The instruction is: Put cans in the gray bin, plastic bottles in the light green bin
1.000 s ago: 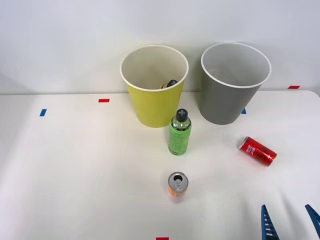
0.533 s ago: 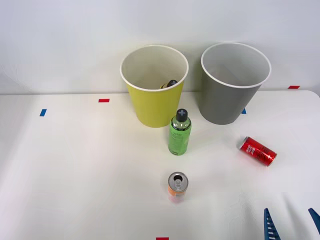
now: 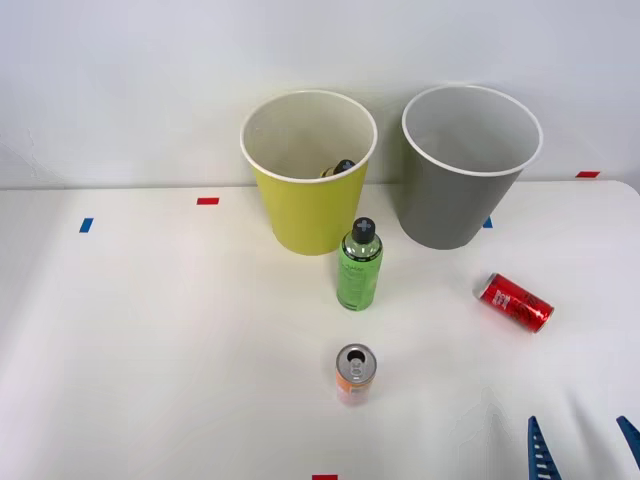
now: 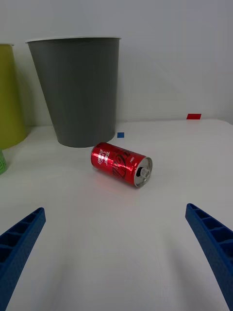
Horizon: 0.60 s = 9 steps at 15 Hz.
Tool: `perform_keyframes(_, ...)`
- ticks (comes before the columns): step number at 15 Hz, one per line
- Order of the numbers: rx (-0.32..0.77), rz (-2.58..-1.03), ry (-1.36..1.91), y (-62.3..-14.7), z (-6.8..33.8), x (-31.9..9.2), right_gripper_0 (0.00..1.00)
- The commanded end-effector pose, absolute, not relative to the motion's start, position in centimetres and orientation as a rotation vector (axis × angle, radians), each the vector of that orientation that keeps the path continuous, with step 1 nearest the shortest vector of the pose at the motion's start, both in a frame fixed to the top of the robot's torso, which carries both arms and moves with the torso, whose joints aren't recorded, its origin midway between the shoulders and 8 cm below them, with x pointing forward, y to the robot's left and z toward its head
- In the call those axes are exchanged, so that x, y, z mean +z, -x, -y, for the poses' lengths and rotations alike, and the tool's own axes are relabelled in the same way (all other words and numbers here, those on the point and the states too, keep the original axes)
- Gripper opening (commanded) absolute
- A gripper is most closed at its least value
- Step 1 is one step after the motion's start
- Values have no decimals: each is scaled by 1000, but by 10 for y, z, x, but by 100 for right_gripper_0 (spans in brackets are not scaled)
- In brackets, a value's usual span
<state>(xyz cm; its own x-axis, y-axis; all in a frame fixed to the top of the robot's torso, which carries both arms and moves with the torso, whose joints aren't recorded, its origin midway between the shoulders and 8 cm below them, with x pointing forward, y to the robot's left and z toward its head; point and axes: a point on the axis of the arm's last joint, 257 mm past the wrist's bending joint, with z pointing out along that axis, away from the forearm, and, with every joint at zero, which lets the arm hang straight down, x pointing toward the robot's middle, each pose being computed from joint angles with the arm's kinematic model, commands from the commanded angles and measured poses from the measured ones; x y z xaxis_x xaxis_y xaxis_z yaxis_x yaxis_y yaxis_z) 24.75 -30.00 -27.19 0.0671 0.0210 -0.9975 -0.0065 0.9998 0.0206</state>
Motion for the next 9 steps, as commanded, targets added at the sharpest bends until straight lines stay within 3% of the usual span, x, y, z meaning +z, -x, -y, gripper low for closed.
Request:
perform_keyframes(1, 21, -1504, -12, -248, 300, -272, 100)
perform_keyframes(9, 21, -1504, -12, -248, 300, -272, 100)
